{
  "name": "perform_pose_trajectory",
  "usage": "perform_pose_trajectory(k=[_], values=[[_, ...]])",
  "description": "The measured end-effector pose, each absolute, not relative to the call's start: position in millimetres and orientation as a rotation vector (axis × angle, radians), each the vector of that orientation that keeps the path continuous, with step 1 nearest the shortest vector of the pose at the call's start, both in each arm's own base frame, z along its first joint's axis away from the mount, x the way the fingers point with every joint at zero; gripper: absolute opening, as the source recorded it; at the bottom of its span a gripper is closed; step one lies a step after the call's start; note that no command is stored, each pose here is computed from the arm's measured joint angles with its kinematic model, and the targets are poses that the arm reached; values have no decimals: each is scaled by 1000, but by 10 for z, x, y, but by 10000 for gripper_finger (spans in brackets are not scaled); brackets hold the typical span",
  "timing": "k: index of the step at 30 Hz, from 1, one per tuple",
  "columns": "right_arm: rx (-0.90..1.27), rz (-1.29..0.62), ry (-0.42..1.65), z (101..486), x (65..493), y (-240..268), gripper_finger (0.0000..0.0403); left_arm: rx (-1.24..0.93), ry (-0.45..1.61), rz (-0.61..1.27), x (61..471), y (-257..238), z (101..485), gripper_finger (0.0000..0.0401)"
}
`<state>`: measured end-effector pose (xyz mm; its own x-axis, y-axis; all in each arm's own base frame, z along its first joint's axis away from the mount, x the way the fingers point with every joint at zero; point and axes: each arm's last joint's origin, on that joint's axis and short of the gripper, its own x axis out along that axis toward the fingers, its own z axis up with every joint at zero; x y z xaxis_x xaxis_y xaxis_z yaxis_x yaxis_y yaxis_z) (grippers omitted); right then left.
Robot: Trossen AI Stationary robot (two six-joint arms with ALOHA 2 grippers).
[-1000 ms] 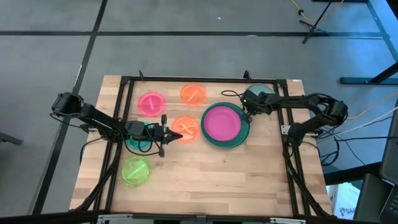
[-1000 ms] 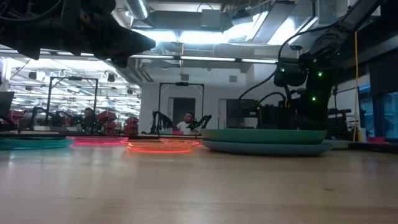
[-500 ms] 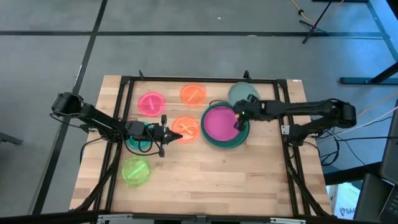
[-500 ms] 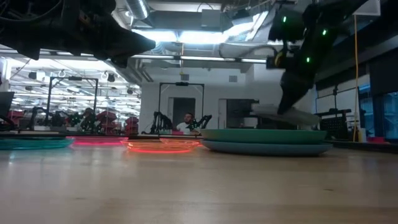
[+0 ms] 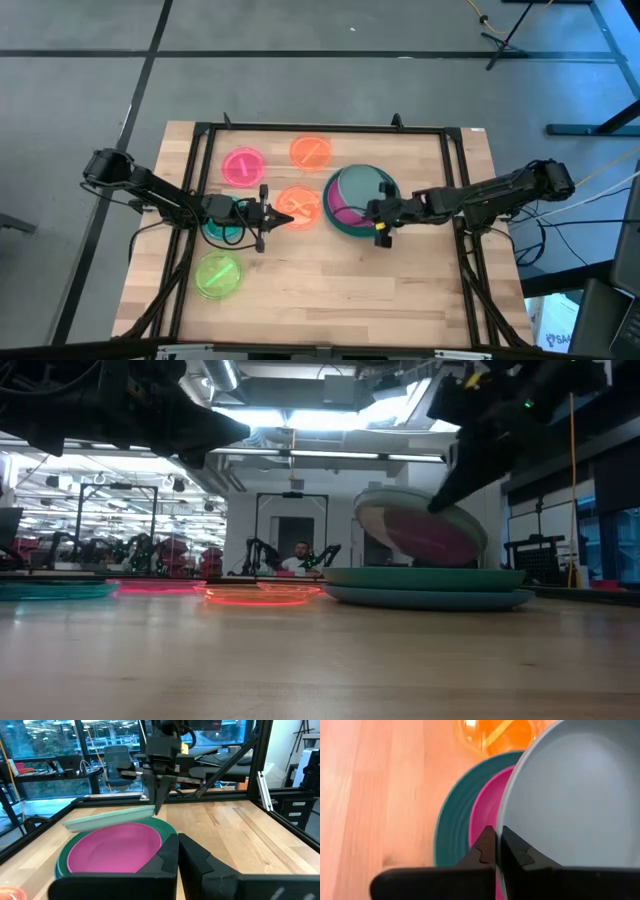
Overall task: Stack plastic plates
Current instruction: Stack the light blue plate on top of the pink plate, then stack the bottom orange plate on top of the light blue plate
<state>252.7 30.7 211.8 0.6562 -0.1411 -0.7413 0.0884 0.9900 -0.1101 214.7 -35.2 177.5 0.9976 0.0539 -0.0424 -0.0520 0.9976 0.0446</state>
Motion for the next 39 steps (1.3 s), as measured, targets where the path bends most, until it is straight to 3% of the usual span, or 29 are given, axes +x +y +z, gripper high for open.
perform_pose_trajectory(k=[9,18,23,30,39], values=[[4,-164,830,2040,2526,299,9,47,43,40,2147,-355,1775,0],[47,-111,863,1890,2630,333,111,40,55,37,2150,-344,1764,1],[28,-82,848,1894,2644,368,153,24,98,3,2146,-355,1721,47],[-92,-71,631,2019,2748,625,161,48,240,-32,2117,-400,1580,135],[-136,-18,510,1939,2919,782,156,126,408,-5,2088,-515,1338,142]])
